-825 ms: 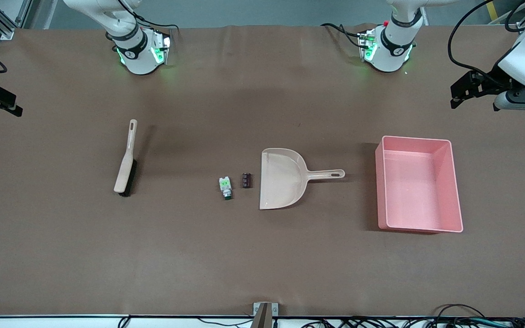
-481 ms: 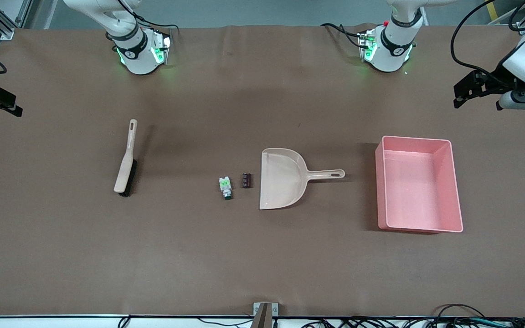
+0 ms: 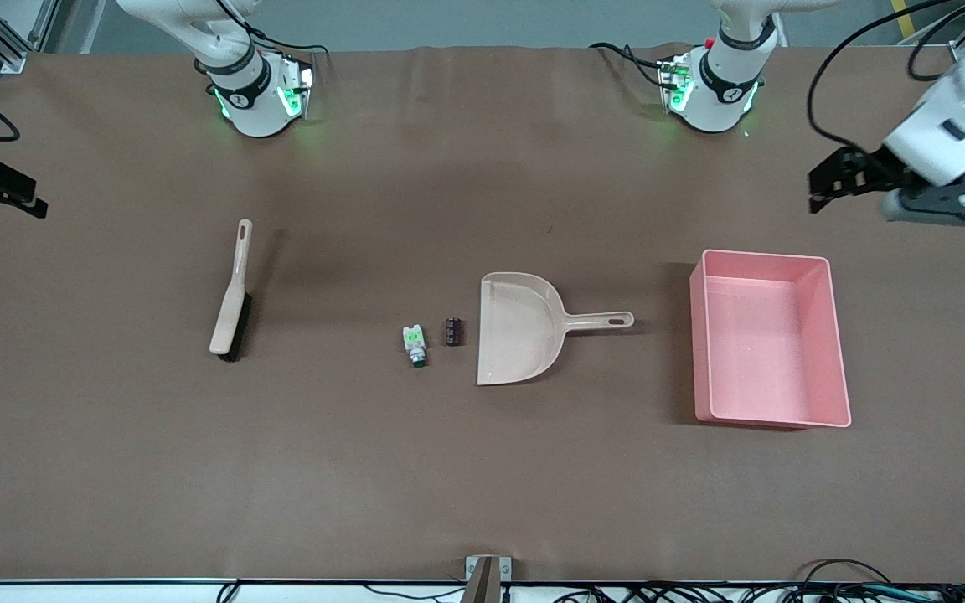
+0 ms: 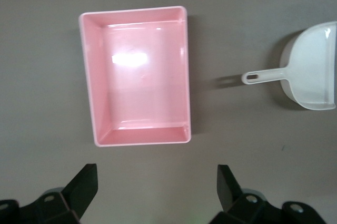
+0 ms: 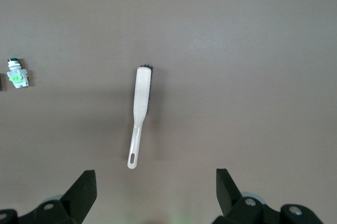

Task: Clean e-waste and dump in bin
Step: 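Reach the left gripper to the dustpan handle while the right gripper reaches the brush, then grasp the dustpan handle with the left gripper while the right gripper grasps the brush, then lift the brush with the right gripper and move it behind the switch and capacitor, then sweep the switch and capacitor into the dustpan with the right gripper's brush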

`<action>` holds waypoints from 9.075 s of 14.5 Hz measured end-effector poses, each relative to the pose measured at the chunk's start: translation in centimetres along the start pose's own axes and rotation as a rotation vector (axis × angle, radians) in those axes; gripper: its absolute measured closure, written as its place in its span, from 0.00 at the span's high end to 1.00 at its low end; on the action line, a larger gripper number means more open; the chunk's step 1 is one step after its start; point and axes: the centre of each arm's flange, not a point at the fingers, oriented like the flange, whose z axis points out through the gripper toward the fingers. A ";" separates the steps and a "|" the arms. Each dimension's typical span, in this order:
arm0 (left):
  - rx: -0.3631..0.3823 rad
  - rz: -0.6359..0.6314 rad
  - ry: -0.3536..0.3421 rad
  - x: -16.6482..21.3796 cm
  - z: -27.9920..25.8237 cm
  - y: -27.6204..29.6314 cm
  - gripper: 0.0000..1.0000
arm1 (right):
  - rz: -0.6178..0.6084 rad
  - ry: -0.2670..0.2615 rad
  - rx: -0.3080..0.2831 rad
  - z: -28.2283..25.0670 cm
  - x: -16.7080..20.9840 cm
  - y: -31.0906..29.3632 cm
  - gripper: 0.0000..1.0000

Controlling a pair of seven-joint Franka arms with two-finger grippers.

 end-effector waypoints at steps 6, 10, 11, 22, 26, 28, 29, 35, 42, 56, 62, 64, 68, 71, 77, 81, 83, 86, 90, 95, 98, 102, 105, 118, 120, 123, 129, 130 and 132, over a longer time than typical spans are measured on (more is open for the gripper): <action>-0.050 0.205 0.034 4.8 7.3 10.6 1.00 | -0.007 -0.009 -0.001 11.0 1.4 -0.2 1.00; -0.019 0.371 0.027 5.3 11.6 16.8 1.00 | -0.022 0.047 -0.010 19.1 1.0 -2.0 1.00; -0.011 0.417 0.024 5.4 12.8 18.2 1.00 | -0.015 0.058 -0.012 21.4 0.6 -2.7 1.00; 0.044 0.946 0.012 6.9 27.3 25.6 0.93 | 0.090 0.137 -0.025 36.3 -3.9 -6.5 1.00; 0.052 1.122 -0.009 7.1 29.3 25.6 0.90 | 0.099 0.159 -0.025 38.7 -3.7 -9.4 1.00; 0.055 1.184 -0.021 7.0 30.2 25.6 0.89 | 0.104 0.164 -0.029 39.7 -3.6 -9.0 1.00; 0.068 1.212 -0.021 7.0 30.7 25.6 0.86 | 0.105 0.162 -0.031 40.0 -3.6 -8.8 1.00; 0.082 1.291 -0.020 6.5 34.1 27.4 0.81 | 0.107 0.155 -0.040 40.3 -3.9 -6.0 1.00; 0.076 1.314 -0.053 5.7 35.6 28.2 0.81 | 0.098 0.147 -0.038 40.6 -4.2 -6.5 0.90; 0.079 1.322 -0.078 5.6 37.2 28.0 0.73 | 0.082 0.132 -0.038 40.9 -4.5 -7.2 0.43; 0.101 1.335 -0.077 5.9 37.5 27.9 0.67 | 0.003 0.059 -0.041 39.7 -3.2 -11.5 0.43; 0.117 1.340 -0.079 6.0 37.9 27.9 0.65 | -0.001 0.066 -0.039 39.3 -2.8 -12.7 0.43; 0.117 1.337 -0.075 6.2 37.9 27.9 0.60 | 0.032 0.093 -0.031 38.5 -2.5 -16.9 0.43; 0.117 1.335 -0.073 6.4 38.0 27.9 0.52 | 0.030 0.109 -0.022 37.9 -2.6 -21.8 0.43; 0.116 1.347 -0.073 6.2 38.1 28.6 0.37 | 0.072 0.065 -0.050 40.0 -0.2 -28.4 0.43; 0.143 1.366 -0.070 6.3 38.1 28.5 0.33 | 0.116 0.054 -0.031 40.6 1.0 -31.8 0.43; 0.150 1.370 -0.068 6.3 38.0 28.6 0.33 | 0.119 0.049 -0.014 40.8 0.9 -33.4 0.43; 0.150 1.370 -0.068 6.3 38.0 28.6 0.33 | 0.102 0.045 -0.004 41.0 0.5 -35.4 0.43; 0.154 1.377 -0.067 6.2 38.0 28.8 0.33 | 0.130 0.042 0.015 41.1 0.0 -37.7 0.43; 0.155 1.390 -0.067 5.8 38.0 29.6 0.33 | 0.176 0.045 0.022 41.8 -0.1 -40.5 0.43; 0.157 1.398 -0.073 5.6 38.1 30.1 0.33 | 0.194 0.041 0.042 42.0 0.2 -41.6 0.43; 0.174 1.405 -0.097 5.4 38.0 30.9 0.33 | 0.202 0.035 0.081 41.7 0.3 -43.4 0.43; 0.177 1.403 -0.111 5.6 38.1 31.2 0.33 | 0.190 0.031 0.095 41.6 -0.1 -44.5 0.43; 0.194 1.366 -0.131 5.5 38.3 33.0 0.33 | 0.045 0.026 0.115 42.3 -1.9 -48.9 0.43; 0.199 1.354 -0.134 5.5 38.3 33.3 0.33 | 0.025 0.030 0.118 42.2 -2.2 -49.6 0.43; 0.203 1.348 -0.138 5.6 38.3 33.5 0.33 | 0.017 0.033 0.120 42.1 -2.3 -49.9 0.43; 0.203 1.341 -0.137 5.6 38.3 33.5 0.33 | -0.001 0.043 0.131 41.5 -2.5 -51.0 0.43; 0.203 1.340 -0.137 5.6 38.3 33.5 0.33 | -0.006 0.045 0.133 41.4 -2.6 -51.3 0.43; 0.203 1.340 -0.137 5.6 38.3 33.5 0.33 | -0.012 0.046 0.135 41.3 -2.8 -51.7 0.43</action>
